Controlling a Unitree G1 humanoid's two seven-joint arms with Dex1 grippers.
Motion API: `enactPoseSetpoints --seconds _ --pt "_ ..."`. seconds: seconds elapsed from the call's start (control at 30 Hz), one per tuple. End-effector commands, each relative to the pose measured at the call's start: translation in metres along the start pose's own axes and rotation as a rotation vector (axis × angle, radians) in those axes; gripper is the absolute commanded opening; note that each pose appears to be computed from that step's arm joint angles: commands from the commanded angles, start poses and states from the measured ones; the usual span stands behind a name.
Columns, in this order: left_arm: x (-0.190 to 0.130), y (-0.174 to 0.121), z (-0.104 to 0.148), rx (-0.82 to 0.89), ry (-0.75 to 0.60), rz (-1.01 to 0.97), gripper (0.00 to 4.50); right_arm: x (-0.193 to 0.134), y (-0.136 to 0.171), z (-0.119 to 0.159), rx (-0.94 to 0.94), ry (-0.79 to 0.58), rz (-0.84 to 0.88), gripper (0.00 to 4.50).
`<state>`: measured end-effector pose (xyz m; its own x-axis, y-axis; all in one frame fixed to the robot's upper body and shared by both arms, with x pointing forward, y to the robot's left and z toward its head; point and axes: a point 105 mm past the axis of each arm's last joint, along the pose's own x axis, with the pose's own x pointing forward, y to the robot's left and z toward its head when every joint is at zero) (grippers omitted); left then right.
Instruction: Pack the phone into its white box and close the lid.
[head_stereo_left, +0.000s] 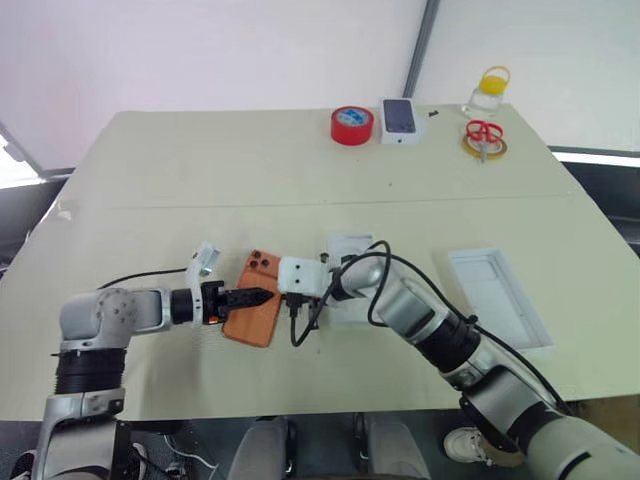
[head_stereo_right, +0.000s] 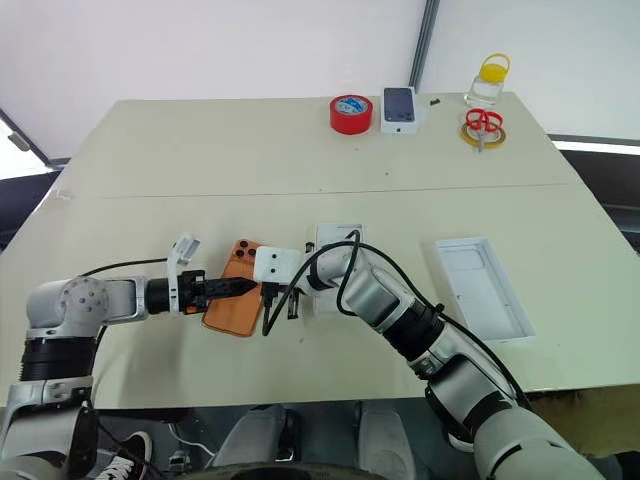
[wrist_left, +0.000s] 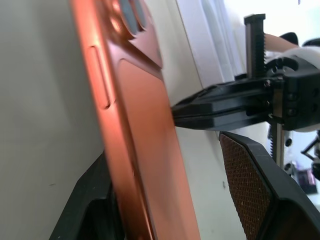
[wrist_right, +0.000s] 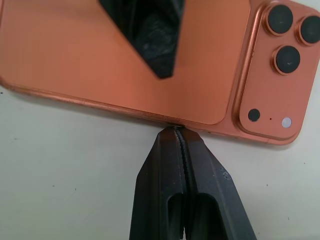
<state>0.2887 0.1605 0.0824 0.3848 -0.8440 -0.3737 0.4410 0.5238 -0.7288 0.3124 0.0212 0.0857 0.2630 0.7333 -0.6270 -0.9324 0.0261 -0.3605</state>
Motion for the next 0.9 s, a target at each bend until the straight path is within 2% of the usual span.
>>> enactPoseSetpoints --seconds 0.03,0.27,0.43,0.7,0.77,0.9 --pt "0.002 0.01 -0.013 -0.059 0.038 0.032 2.75 0.002 -0.001 0.002 0.002 -0.009 -0.009 0.05" --pt "-0.011 0.015 -0.012 -0.103 0.014 0.032 2.75 0.002 -0.001 0.001 0.001 -0.011 -0.015 0.05" --pt "-0.012 0.015 -0.012 -0.118 0.004 0.02 0.56 0.002 0.0 0.0 0.001 -0.011 -0.012 0.0" --pt "-0.015 0.016 -0.014 -0.18 -0.007 0.001 0.56 0.001 -0.002 -0.001 -0.003 -0.009 -0.022 0.0" --pt "-0.015 0.016 -0.016 -0.198 -0.007 -0.007 0.11 0.001 -0.002 -0.001 -0.003 -0.011 -0.027 0.0" --pt "-0.016 0.011 -0.006 -0.22 -0.073 -0.057 0.02 -0.003 -0.01 0.011 0.026 -0.085 -0.065 0.0"
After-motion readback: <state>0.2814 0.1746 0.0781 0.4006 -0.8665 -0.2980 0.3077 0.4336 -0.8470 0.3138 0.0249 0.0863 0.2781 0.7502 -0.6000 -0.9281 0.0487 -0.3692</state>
